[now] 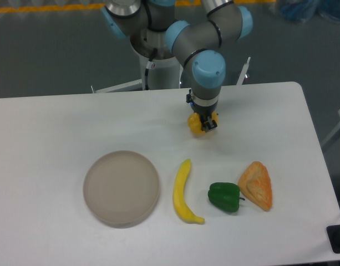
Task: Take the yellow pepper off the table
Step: 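Close the gripper around the yellow bell pepper, then lift the held yellow pepper up and carry it toward the orange wedge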
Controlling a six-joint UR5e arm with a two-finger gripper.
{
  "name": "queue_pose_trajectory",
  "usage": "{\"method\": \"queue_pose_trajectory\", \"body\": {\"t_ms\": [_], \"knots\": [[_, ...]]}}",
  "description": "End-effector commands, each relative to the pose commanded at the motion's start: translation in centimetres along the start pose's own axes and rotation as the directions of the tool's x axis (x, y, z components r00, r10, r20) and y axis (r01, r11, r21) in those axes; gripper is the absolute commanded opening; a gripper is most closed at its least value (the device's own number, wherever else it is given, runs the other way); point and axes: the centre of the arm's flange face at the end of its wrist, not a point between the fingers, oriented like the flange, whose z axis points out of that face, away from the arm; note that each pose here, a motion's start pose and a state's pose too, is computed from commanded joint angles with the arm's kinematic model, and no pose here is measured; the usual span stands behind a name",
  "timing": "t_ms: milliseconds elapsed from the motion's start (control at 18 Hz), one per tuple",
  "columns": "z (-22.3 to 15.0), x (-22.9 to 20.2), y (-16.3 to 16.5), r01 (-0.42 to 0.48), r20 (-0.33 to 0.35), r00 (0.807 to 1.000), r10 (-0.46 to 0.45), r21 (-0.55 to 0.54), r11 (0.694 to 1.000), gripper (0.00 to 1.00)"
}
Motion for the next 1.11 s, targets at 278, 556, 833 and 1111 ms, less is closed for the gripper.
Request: {"method": "queue_pose_trajectory", "body": {"t_ms": [278, 556, 833, 1111], "knots": [[-4.8, -3.7, 1.2, 0.065, 0.056, 0.996, -0.066, 0.014, 0.998, 0.33], [-8.0, -7.7, 1.0, 0.144, 0.117, 0.981, -0.156, 0.101, 0.984, 0.29], [-8.2, -10.9, 1.0, 0.137, 0.089, 0.985, -0.146, 0.1, 0.985, 0.28], [-7.3, -12.6, 0.8, 0.119, 0.084, 0.988, -0.129, 0.114, 0.986, 0.29]]}}
